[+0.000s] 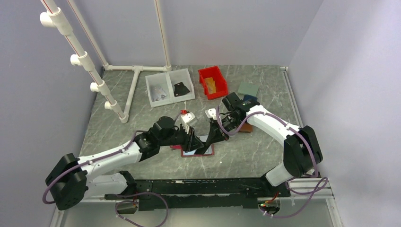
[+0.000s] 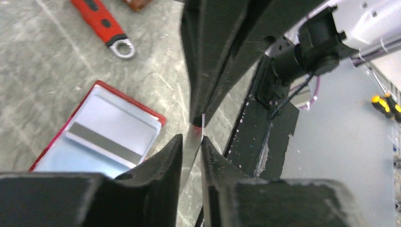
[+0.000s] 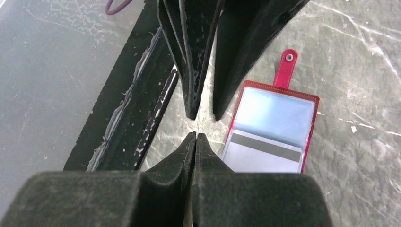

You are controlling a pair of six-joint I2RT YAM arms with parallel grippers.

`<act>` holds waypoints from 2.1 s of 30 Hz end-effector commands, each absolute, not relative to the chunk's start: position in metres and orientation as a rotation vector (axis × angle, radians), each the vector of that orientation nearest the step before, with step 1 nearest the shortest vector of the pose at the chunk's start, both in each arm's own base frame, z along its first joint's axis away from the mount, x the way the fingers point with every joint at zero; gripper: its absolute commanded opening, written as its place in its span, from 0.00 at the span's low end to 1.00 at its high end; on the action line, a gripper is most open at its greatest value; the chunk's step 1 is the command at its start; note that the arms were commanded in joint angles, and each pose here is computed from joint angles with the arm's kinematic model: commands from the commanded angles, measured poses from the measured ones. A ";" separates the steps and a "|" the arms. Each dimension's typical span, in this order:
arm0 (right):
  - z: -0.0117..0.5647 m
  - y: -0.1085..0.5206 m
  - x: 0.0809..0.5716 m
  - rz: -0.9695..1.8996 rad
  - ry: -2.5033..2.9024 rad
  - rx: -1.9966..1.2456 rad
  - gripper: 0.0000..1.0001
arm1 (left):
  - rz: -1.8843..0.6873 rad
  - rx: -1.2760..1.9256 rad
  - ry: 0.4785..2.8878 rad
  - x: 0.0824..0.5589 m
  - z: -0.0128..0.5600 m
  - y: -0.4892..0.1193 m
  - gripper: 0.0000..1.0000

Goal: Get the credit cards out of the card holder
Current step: Place the credit card in the storage box.

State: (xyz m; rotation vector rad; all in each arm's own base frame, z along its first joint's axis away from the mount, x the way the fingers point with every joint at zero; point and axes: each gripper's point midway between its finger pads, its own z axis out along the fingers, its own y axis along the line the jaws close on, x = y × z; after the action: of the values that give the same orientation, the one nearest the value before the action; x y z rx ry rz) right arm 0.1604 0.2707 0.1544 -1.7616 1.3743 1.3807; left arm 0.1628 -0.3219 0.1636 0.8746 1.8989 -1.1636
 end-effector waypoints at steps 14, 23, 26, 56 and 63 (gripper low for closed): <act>0.162 0.262 0.197 1.163 1.577 -1.703 0.00 | -1.453 -0.412 1.946 0.206 0.213 -0.259 0.86; 0.164 0.260 0.212 1.055 1.616 -1.641 0.00 | -1.551 -0.891 2.097 0.223 0.216 -0.280 0.81; 0.164 0.259 0.217 1.016 1.624 -1.626 0.00 | -1.566 -1.003 2.179 0.225 0.211 -0.292 0.80; 0.154 0.270 0.207 0.843 1.548 -1.720 0.00 | -1.610 -1.240 2.301 0.236 0.175 -0.334 0.51; 0.151 0.273 0.204 0.825 1.544 -1.744 0.00 | -1.602 -1.247 2.324 0.234 0.169 -0.336 0.34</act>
State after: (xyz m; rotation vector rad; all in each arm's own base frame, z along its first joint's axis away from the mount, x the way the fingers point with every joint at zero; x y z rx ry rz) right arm 0.2131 0.2690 0.1446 -1.7201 1.5982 0.8148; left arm 0.2272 -0.3265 0.1476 -1.2750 2.3774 -1.5042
